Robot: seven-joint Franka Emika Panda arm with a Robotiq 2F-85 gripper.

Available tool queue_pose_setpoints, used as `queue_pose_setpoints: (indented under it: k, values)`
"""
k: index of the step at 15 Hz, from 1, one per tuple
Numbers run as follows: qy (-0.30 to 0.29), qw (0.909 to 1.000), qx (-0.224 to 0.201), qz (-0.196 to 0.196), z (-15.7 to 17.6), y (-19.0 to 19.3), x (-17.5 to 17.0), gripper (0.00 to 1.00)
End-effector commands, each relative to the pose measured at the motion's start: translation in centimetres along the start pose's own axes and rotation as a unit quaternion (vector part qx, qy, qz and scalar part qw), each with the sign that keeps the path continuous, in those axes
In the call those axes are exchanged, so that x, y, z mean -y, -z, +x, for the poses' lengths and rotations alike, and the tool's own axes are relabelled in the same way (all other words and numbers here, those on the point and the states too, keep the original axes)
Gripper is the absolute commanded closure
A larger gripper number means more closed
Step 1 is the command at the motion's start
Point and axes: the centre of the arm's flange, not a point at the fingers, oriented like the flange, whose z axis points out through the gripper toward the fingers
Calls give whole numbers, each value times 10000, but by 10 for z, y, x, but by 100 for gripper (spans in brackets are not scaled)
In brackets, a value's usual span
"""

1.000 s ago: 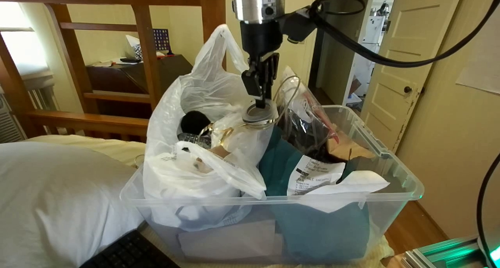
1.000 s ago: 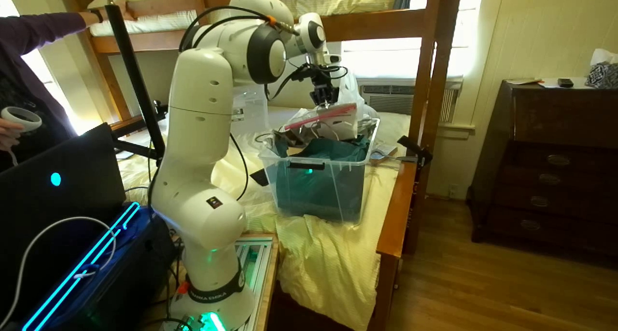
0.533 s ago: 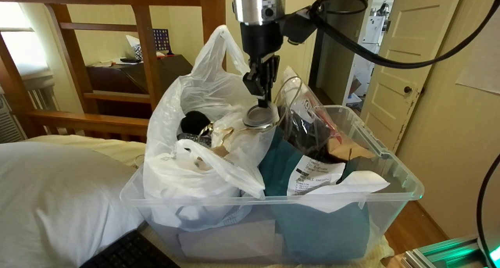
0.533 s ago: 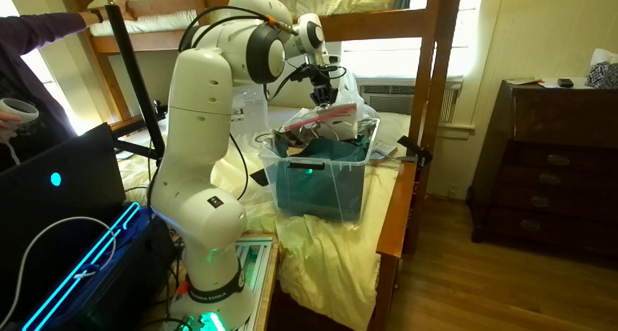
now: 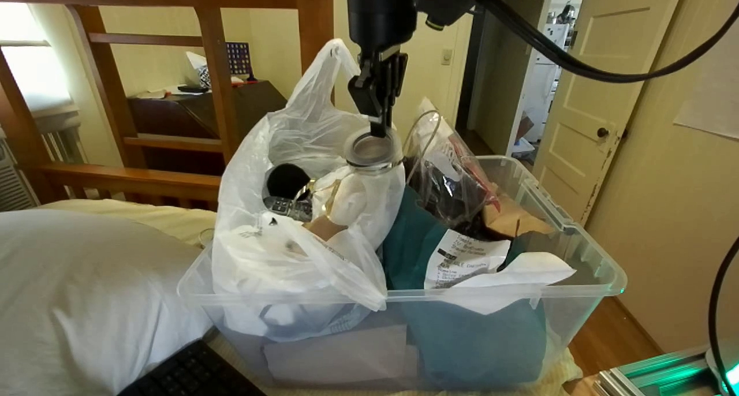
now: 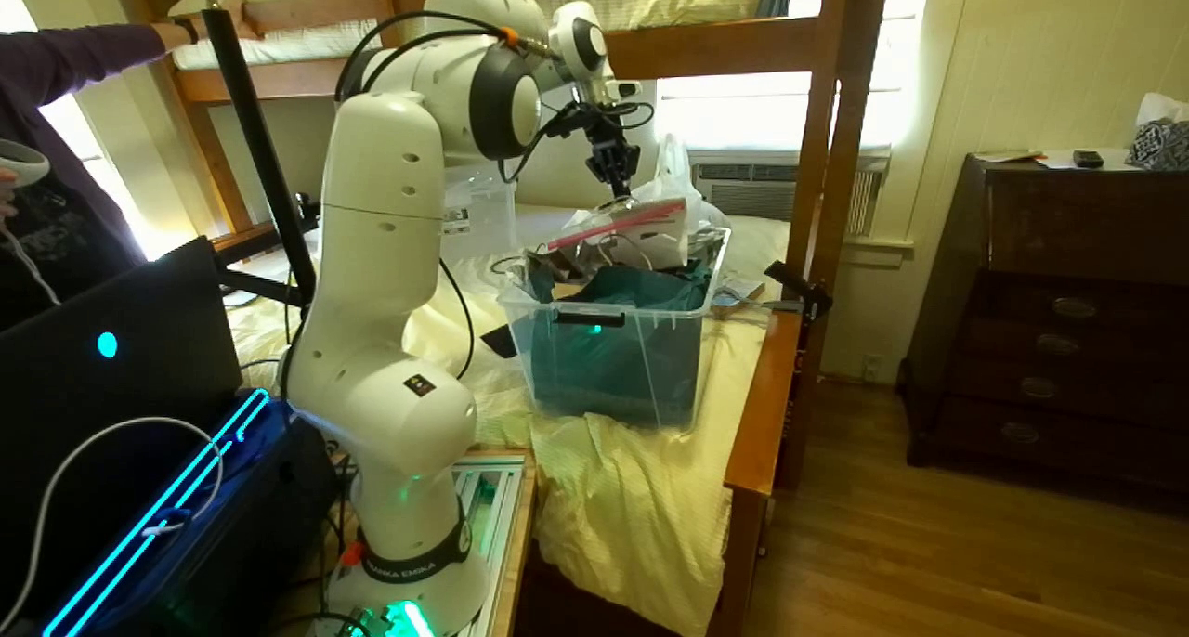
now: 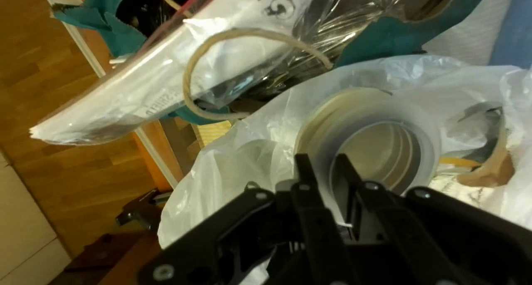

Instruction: Put the ribbon inside the plastic bag

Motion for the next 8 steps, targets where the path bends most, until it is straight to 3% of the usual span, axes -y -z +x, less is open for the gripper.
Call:
queue_pose_setpoints:
  k: [1,8]
  values:
    - [95,9996,-203,-146,10,30,6,96]
    - [142,9982,-584,-50,10,48,5,96]
